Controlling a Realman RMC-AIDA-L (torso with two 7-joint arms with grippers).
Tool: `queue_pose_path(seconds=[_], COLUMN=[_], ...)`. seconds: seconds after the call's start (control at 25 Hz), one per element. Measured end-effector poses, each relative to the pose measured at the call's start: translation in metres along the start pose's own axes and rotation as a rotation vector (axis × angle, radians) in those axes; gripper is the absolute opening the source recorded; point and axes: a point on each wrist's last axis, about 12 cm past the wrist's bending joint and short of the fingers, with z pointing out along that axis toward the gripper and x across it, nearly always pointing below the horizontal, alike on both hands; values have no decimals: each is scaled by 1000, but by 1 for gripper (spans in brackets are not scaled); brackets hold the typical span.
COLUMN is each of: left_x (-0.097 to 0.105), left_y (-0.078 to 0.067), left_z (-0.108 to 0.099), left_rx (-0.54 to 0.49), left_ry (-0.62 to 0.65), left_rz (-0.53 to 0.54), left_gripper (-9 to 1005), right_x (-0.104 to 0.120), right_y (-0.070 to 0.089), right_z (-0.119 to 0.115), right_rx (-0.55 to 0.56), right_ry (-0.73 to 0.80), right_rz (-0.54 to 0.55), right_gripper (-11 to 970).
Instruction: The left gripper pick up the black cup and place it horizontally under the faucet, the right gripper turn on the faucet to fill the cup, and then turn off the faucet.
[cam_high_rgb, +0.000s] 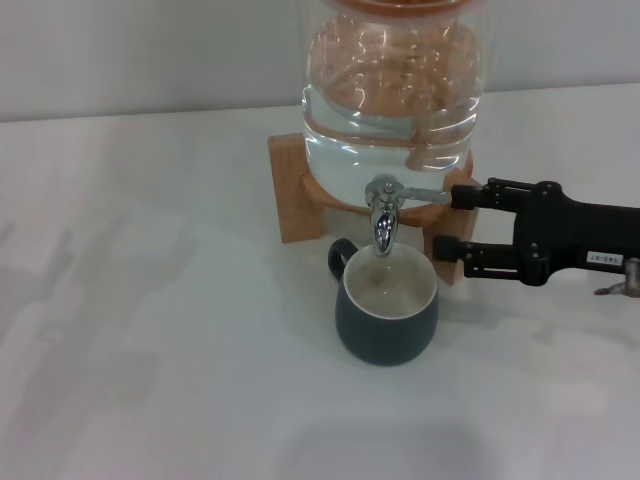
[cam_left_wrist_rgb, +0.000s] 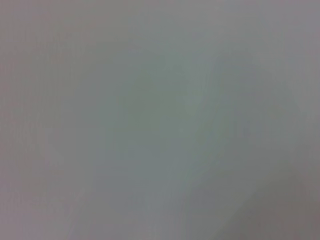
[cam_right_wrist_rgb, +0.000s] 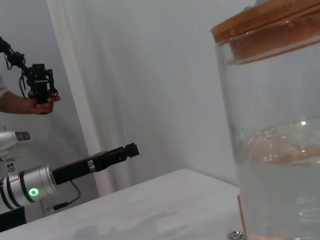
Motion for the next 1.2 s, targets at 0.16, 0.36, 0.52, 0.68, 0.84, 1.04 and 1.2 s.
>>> queue_pose_path(seconds=[0.16, 0.36, 0.52, 0.68, 0.84, 1.04, 1.2], left_x=[0, 0, 0, 0, 0, 0, -1], left_y=[0, 0, -1, -1, -1, 0, 3], left_z=[1, 3, 3, 4, 4, 3, 2], left_rx=[2, 2, 1, 2, 2, 0, -20], left_ry=[0, 2, 3, 3, 3, 4, -5], left_rz=[6, 7, 7, 8, 8, 8, 19], left_gripper=[832, 832, 832, 832, 832, 832, 832], right_x=[-5, -9, -10, -10, -9, -6, -2], right_y=[3, 9, 13, 15, 16, 12, 11], right_z=[5, 8, 10, 13, 13, 2, -8], right_rx=[-32, -72, -100, -117, -117, -57, 2], right_ry=[6, 3, 2, 9, 12, 1, -3], right_rz=[-17, -35, -44, -49, -47, -30, -17], right_gripper=[765, 765, 764, 764, 764, 764, 764])
